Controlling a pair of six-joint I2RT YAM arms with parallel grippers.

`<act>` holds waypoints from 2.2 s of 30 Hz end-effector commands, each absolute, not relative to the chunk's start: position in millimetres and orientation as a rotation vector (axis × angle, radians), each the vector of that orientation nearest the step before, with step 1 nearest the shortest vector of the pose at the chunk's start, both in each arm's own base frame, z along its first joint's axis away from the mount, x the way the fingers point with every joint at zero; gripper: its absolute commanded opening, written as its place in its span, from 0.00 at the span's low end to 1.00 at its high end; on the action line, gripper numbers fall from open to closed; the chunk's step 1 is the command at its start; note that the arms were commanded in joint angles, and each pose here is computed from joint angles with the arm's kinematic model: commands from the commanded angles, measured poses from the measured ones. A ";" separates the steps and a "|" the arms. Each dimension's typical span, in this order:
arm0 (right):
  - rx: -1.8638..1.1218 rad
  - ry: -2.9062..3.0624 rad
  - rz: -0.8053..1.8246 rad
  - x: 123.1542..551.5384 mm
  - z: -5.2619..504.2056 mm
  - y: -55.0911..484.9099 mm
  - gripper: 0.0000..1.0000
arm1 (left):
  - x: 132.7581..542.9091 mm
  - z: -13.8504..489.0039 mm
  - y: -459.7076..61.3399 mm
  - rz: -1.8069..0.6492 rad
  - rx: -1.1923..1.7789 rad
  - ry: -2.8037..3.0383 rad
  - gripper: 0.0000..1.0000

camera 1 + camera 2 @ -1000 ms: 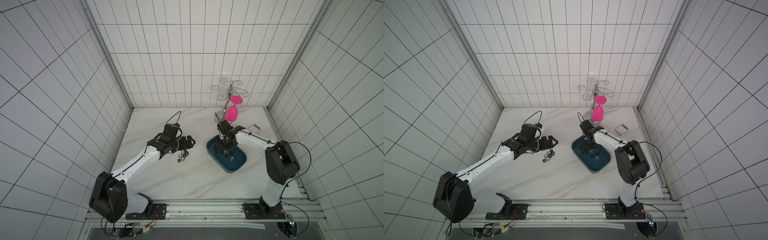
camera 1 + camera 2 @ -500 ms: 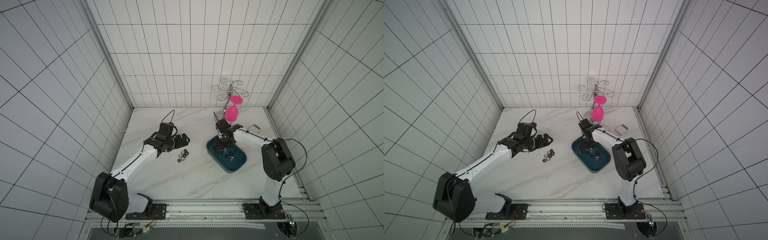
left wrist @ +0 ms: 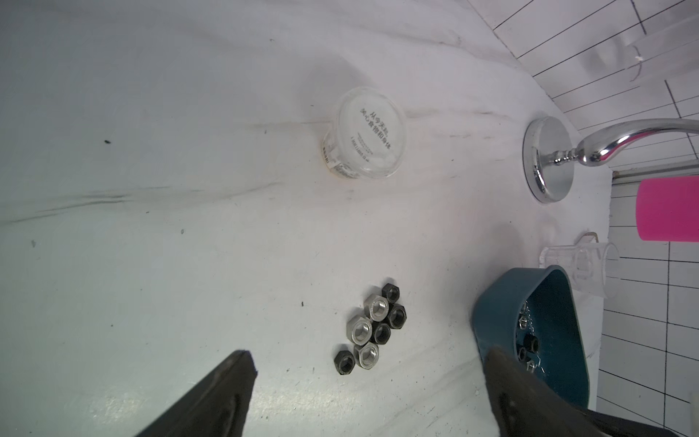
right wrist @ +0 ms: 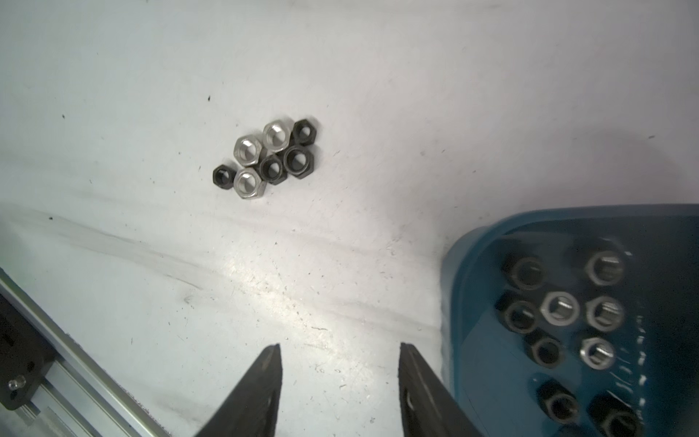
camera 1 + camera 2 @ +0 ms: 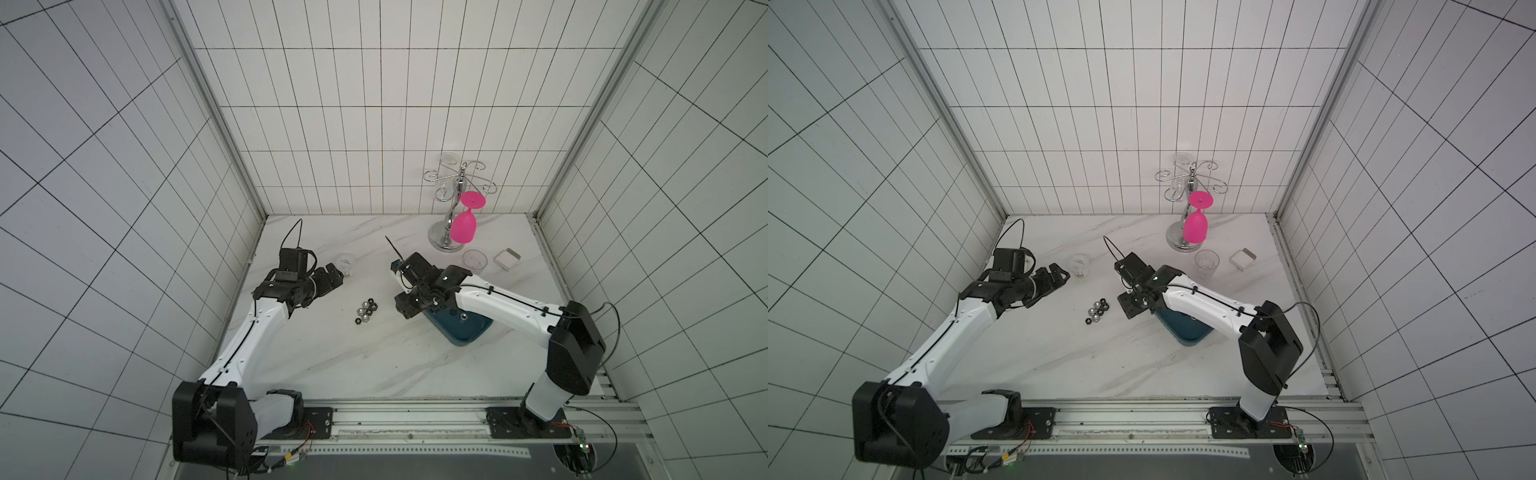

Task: Put the nuts on the desktop into the storage box
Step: Pick up the nut from the center of the board, then place the nut in the storage box.

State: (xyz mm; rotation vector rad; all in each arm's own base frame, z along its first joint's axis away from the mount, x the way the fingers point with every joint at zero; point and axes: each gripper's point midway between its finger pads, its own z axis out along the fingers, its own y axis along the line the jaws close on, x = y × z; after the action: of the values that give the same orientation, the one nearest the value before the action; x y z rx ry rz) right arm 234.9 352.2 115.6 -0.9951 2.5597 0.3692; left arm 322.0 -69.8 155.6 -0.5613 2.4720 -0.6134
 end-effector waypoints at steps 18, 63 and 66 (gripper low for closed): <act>-1.184 2.597 0.252 259.3 27.2 424.6 0.51 | 301.8 156.5 -53.9 -0.586 -0.552 2.480 0.98; -0.497 2.655 0.173 345.2 119.6 239.9 0.15 | 316.8 188.9 -165.0 -0.872 -0.193 2.453 0.98; -0.481 2.692 0.168 354.5 105.5 232.3 0.15 | 319.1 186.5 -169.9 -0.871 -0.186 2.461 0.98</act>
State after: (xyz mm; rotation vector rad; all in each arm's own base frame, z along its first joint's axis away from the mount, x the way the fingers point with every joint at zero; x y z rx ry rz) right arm 353.4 233.9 118.8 -0.4766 2.6509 0.1557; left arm 305.2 -165.8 171.5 -0.2016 2.5235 -0.8716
